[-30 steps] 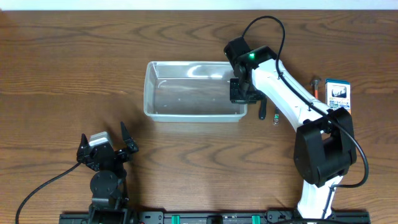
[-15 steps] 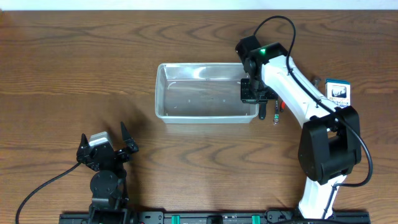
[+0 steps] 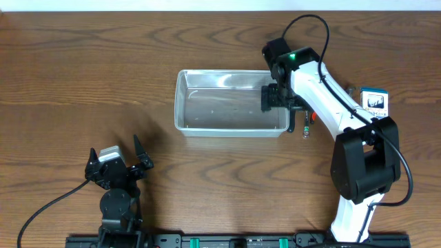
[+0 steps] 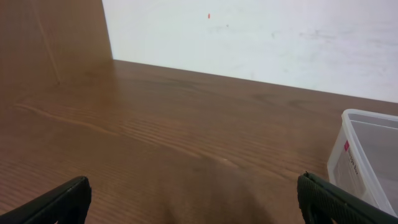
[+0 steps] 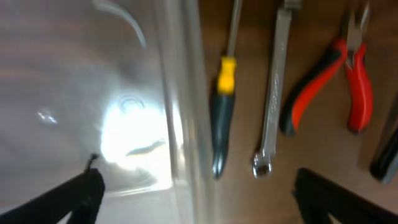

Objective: Pack container
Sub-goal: 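Release the rim and move the right gripper to the blue box, then grasp the blue-and-white box with the right gripper and lift it, then lower the box upright into the container and open the right gripper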

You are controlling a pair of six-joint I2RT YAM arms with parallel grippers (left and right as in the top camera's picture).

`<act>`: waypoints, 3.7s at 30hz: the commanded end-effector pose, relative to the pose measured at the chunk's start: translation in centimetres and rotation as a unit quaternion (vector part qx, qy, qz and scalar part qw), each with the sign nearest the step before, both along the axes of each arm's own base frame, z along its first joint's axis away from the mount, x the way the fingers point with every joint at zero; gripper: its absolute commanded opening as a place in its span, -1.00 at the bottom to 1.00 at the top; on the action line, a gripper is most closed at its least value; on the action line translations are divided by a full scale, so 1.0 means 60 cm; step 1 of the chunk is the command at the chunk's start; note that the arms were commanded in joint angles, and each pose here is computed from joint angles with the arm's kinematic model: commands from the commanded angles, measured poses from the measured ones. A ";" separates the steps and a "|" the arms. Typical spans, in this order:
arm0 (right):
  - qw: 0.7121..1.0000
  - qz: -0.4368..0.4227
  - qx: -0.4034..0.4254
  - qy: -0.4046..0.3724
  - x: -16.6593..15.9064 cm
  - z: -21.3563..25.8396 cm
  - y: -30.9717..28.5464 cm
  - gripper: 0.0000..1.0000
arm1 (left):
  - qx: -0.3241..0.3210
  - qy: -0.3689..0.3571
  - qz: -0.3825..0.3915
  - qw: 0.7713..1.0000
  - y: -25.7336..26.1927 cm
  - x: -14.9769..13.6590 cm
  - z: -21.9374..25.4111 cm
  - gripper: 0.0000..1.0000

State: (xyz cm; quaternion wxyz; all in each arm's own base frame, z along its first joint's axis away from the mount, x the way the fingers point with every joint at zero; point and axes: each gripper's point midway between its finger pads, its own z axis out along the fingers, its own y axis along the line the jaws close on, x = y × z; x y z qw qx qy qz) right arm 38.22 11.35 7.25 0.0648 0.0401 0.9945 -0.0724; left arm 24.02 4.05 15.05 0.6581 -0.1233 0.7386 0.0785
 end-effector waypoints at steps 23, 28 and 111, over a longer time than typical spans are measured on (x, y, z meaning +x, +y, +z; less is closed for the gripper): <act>0.978 -0.152 0.023 -0.138 0.059 0.105 -0.436 0.99 | 0.005 0.024 0.008 1.000 0.004 -0.003 -0.027 0.96; 0.991 -0.107 0.010 -0.083 0.058 0.026 -0.469 0.98 | 0.005 0.024 0.008 1.000 0.004 -0.003 -0.027 0.96; 0.998 -0.033 0.009 -0.061 0.024 0.025 0.095 -0.22 | 0.005 0.024 0.008 1.000 0.004 -0.003 -0.027 0.96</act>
